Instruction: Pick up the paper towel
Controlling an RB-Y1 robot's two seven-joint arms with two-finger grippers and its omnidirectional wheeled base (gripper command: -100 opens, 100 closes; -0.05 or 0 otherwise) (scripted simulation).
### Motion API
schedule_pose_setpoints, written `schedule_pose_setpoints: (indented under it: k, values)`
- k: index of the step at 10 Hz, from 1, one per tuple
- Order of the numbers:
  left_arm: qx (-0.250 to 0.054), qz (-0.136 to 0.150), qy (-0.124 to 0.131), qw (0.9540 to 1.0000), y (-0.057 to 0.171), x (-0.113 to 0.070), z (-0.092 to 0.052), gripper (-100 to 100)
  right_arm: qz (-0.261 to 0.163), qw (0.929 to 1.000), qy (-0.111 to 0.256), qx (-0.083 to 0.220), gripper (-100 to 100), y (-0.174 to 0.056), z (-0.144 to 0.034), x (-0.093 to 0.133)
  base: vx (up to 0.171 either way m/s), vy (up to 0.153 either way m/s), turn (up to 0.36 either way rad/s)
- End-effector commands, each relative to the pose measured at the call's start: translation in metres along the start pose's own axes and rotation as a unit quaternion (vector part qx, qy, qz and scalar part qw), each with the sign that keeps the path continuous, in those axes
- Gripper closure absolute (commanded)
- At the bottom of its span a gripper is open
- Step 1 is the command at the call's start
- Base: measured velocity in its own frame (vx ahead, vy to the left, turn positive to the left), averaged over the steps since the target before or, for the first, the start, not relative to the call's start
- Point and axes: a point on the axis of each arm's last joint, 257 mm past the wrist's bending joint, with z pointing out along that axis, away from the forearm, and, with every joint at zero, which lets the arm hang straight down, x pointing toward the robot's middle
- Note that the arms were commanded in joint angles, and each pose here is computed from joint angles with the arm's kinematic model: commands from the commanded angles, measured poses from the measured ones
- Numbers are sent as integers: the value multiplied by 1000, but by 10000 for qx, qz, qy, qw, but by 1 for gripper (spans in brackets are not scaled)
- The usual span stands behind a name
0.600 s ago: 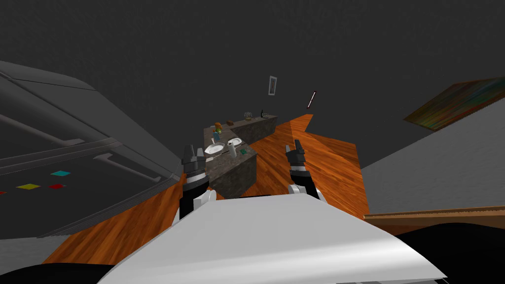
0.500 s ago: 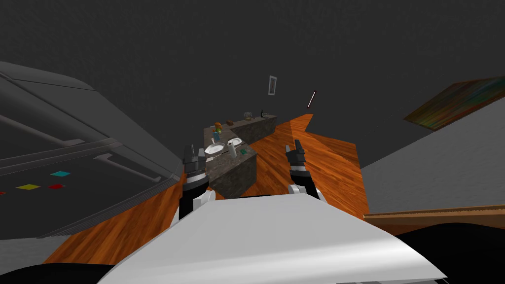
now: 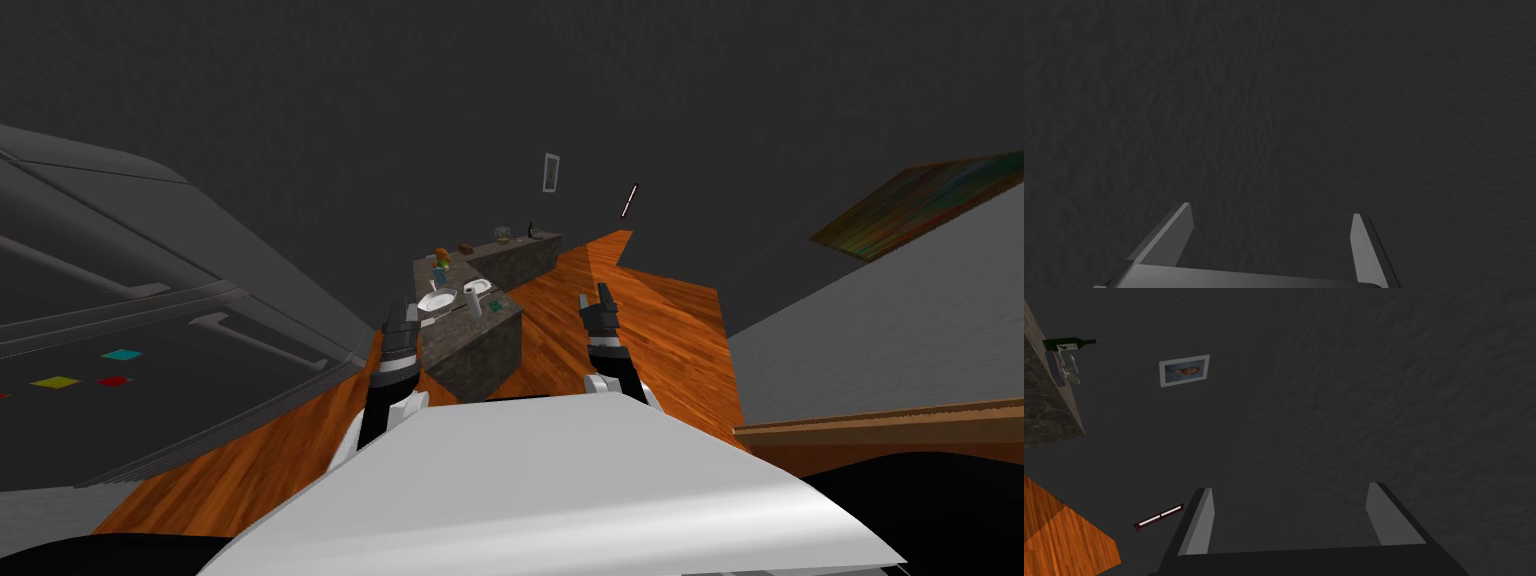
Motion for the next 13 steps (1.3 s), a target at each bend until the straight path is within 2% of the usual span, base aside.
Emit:
schedule_pose_setpoints:
  k: [1,5,6,9,10,13]
  values:
    - [-30,291,205,9994,9,6,-3,-100,0,10000,0,0,0,0,0,0,-40,45,-30]
    - [-187,1034,671,9922,39,15,-16,-100,0,10000,0,0,0,0,0,0,-40,39,-31]
    - [-183,1066,694,9917,39,17,-16,-100,0,10000,0,0,0,0,0,0,-14,28,-9]
    - [-356,1615,1033,9808,67,21,-30,-100,0,10000,0,0,0,0,0,0,-7,14,-25]
    - [-351,1656,1066,9798,67,23,-31,-100,0,10000,0,0,0,0,0,0,-4,5,-8]
    - [-560,2166,1405,9645,98,25,-47,-100,0,10000,0,0,0,0,0,0,5,-10,-19]
